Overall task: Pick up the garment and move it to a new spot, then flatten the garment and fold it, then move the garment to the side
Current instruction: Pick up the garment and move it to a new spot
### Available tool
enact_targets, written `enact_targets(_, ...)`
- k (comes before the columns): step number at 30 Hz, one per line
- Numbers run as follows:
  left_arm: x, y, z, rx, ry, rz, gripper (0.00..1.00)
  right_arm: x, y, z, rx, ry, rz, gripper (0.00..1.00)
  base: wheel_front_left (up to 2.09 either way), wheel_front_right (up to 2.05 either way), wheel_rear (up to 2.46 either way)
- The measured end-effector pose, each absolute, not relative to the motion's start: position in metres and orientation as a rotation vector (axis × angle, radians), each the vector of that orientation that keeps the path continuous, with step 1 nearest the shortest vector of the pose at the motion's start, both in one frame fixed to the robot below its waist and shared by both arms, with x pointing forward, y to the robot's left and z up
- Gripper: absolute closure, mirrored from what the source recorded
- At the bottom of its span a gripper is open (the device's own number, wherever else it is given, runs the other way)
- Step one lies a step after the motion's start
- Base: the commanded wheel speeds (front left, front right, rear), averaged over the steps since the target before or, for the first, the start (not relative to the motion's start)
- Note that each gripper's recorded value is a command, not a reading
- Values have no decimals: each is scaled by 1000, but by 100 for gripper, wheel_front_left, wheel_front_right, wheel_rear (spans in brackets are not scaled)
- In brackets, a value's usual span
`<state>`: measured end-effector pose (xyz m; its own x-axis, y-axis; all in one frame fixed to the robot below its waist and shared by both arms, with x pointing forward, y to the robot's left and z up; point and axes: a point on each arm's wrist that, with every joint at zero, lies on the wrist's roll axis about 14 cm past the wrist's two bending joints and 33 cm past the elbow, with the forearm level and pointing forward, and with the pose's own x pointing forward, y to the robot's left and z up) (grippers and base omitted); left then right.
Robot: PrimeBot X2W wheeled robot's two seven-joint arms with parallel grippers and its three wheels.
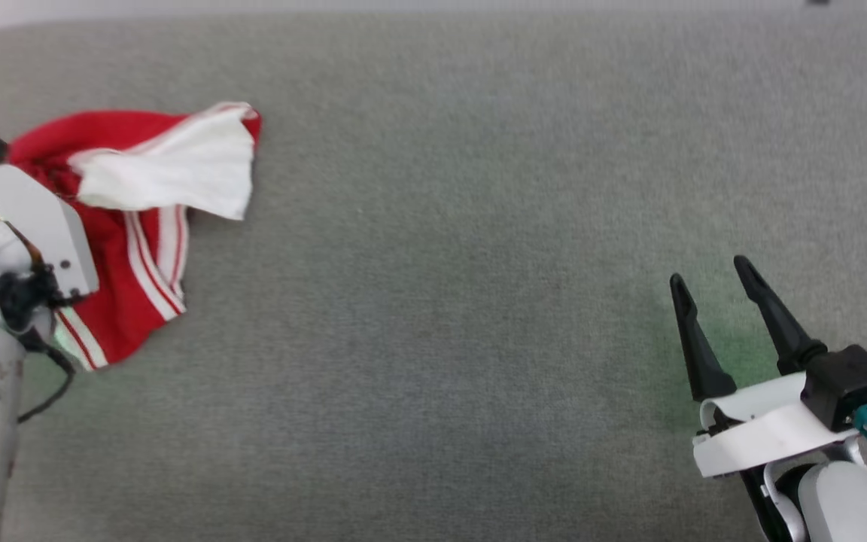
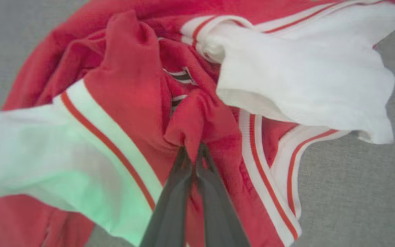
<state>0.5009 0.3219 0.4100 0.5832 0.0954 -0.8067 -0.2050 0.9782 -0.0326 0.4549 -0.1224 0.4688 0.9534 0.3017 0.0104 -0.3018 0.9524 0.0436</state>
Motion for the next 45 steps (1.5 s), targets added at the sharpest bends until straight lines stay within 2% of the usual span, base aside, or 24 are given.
enact_targets(4,506,334,454,-63,810,182,100,446,-117,479,49,-21,318,0,0,0,0)
enact_targets(13,515,336,597,92,387,132,100,422,-105,504,66,-69,341,0,0,0,0)
enact_targets(19,499,318,690,165,130,85,100,405,-99,524,77,-116,351,0,0,0,0)
enact_targets(24,478,294,742,180,-4,25,100,395,-99,541,75,-161,348,0,0,0,0)
enact_targets(33,466,234,764,174,-47,-115,100,383,-133,553,54,-199,244,0,0,0,0)
enact_targets(45,462,115,741,141,-3,-395,100,351,-227,545,18,-174,-45,0,0,0,0)
